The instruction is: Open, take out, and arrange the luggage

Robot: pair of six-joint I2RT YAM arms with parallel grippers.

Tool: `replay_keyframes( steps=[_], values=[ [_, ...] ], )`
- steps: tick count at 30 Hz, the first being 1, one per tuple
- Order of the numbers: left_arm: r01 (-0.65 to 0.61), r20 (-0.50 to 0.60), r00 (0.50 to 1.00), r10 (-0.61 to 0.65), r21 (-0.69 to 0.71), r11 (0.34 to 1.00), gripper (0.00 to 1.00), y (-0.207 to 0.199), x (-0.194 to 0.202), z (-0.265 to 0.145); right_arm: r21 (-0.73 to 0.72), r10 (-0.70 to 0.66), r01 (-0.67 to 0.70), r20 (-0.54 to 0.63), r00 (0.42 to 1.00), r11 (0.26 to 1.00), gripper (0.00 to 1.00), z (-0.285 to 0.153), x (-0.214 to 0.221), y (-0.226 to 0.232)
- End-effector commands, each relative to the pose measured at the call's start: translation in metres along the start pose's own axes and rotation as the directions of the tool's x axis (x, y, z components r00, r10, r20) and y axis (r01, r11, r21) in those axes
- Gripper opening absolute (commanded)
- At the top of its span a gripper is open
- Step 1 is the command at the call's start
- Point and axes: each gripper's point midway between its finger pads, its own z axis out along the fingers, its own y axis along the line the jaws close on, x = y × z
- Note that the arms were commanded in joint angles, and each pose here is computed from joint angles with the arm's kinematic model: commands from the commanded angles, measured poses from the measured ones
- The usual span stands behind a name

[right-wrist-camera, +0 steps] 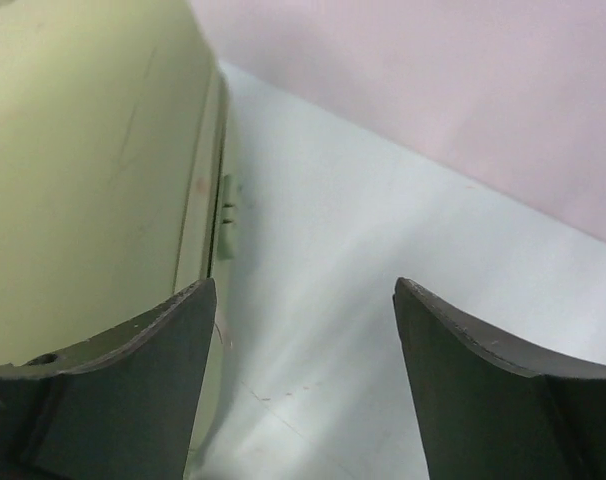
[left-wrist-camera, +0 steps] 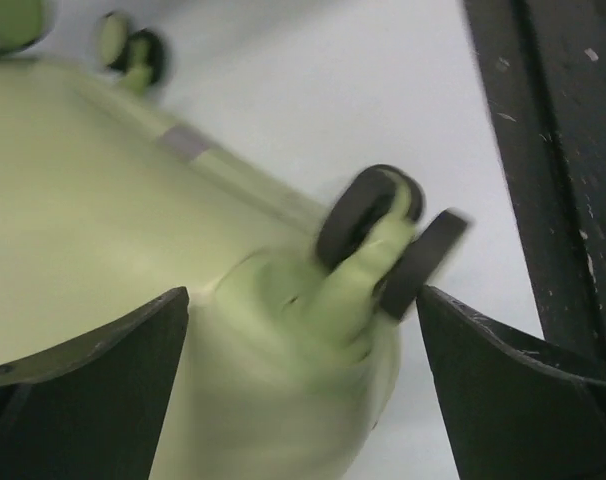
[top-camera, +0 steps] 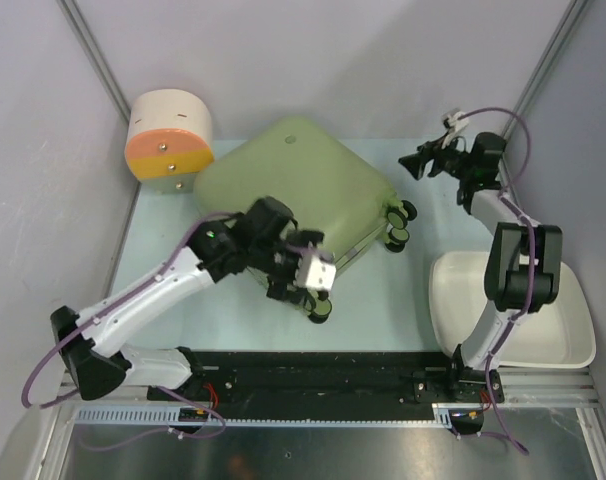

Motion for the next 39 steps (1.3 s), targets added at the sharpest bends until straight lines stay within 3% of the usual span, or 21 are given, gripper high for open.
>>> replay_keyframes(
  steps=[1, 3, 6, 7, 10, 11, 13, 14, 16, 17, 20, 27, 31, 33, 35, 36, 38, 39],
  values=[
    [0.332, 0.151, 0.939, -0.308, -0.168, 0.928, 1.00, 0.037, -0.024, -0.068, 0.125, 0.082, -0.072, -0.078, 0.994, 0.990, 0.79, -0.035, -0.040, -0.016],
    [0.485, 0.222, 0.870, -0.441, -0.217, 0.847, 1.00, 0.052, -0.014, -0.091, 0.126, 0.158, -0.143, -0.114, 0.981, 0.982, 0.81, -0.043, -0.051, -0.009],
    [0.698, 0.354, 0.715, -0.603, -0.309, 0.646, 1.00, 0.066, 0.017, -0.131, 0.130, 0.199, -0.181, -0.144, 0.969, 0.975, 0.82, -0.047, -0.057, 0.006],
    [0.767, 0.400, 0.641, -0.655, -0.367, 0.526, 1.00, 0.073, 0.043, -0.150, 0.146, 0.221, -0.199, -0.150, 0.964, 0.969, 0.82, -0.047, -0.055, 0.008],
    [0.903, 0.550, 0.406, -0.730, -0.367, 0.225, 1.00, 0.063, 0.083, -0.178, 0.126, 0.350, -0.332, -0.174, 0.920, 0.935, 0.83, -0.045, -0.048, 0.021],
    [0.938, 0.588, 0.287, -0.756, -0.332, 0.099, 1.00, 0.055, 0.099, -0.174, 0.107, 0.385, -0.371, -0.192, 0.903, 0.922, 0.84, -0.042, -0.041, 0.025],
    [0.939, 0.661, 0.170, -0.731, -0.334, -0.084, 1.00, 0.041, 0.127, -0.188, 0.077, 0.435, -0.430, -0.239, 0.868, 0.900, 0.90, -0.040, -0.032, 0.040],
    [0.943, 0.674, 0.073, -0.735, -0.287, -0.169, 1.00, 0.031, 0.140, -0.179, 0.065, 0.456, -0.458, -0.288, 0.842, 0.887, 0.91, -0.039, -0.021, 0.053],
    [0.938, 0.699, -0.030, -0.715, -0.227, -0.261, 1.00, 0.021, 0.155, -0.176, 0.030, 0.453, -0.472, -0.340, 0.824, 0.881, 0.93, -0.041, -0.010, 0.067],
    [0.932, 0.692, -0.108, -0.714, -0.179, -0.314, 1.00, 0.013, 0.162, -0.165, 0.028, 0.474, -0.502, -0.375, 0.796, 0.865, 0.93, -0.044, -0.002, 0.077],
    [0.921, 0.686, -0.212, -0.696, -0.098, -0.377, 1.00, 0.011, 0.175, -0.150, 0.000, 0.512, -0.569, -0.439, 0.739, 0.822, 0.93, -0.056, 0.013, 0.097],
    [0.944, 0.690, -0.253, -0.678, 0.023, -0.329, 1.00, 0.038, 0.190, -0.125, -0.092, 0.503, -0.648, -0.552, 0.665, 0.756, 0.84, -0.085, 0.033, 0.153],
    [0.973, 0.657, -0.202, -0.726, 0.050, -0.225, 1.00, 0.061, 0.174, -0.099, -0.114, 0.495, -0.677, -0.596, 0.632, 0.727, 0.79, -0.103, 0.044, 0.178],
    [0.977, 0.640, -0.192, -0.744, 0.055, -0.205, 0.98, 0.071, 0.172, -0.089, -0.110, 0.499, -0.697, -0.620, 0.606, 0.709, 0.76, -0.113, 0.052, 0.190],
    [0.988, 0.632, -0.149, -0.761, 0.057, -0.147, 0.97, 0.086, 0.160, -0.080, -0.109, 0.499, -0.703, -0.628, 0.597, 0.703, 0.75, -0.124, 0.052, 0.199],
    [0.986, 0.617, -0.158, -0.771, 0.055, -0.158, 0.95, 0.092, 0.166, -0.072, -0.113, 0.498, -0.705, -0.631, 0.595, 0.700, 0.74, -0.127, 0.053, 0.203],
    [0.992, 0.619, -0.123, -0.776, 0.051, -0.116, 0.94, 0.110, 0.161, -0.071, -0.133, 0.482, -0.696, -0.630, 0.609, 0.706, 0.73, -0.139, 0.054, 0.215],
    [0.989, 0.599, -0.145, -0.787, 0.054, -0.141, 0.93, 0.115, 0.171, -0.061, -0.139, 0.472, -0.683, -0.625, 0.622, 0.717, 0.73, -0.142, 0.053, 0.218]
  ],
)
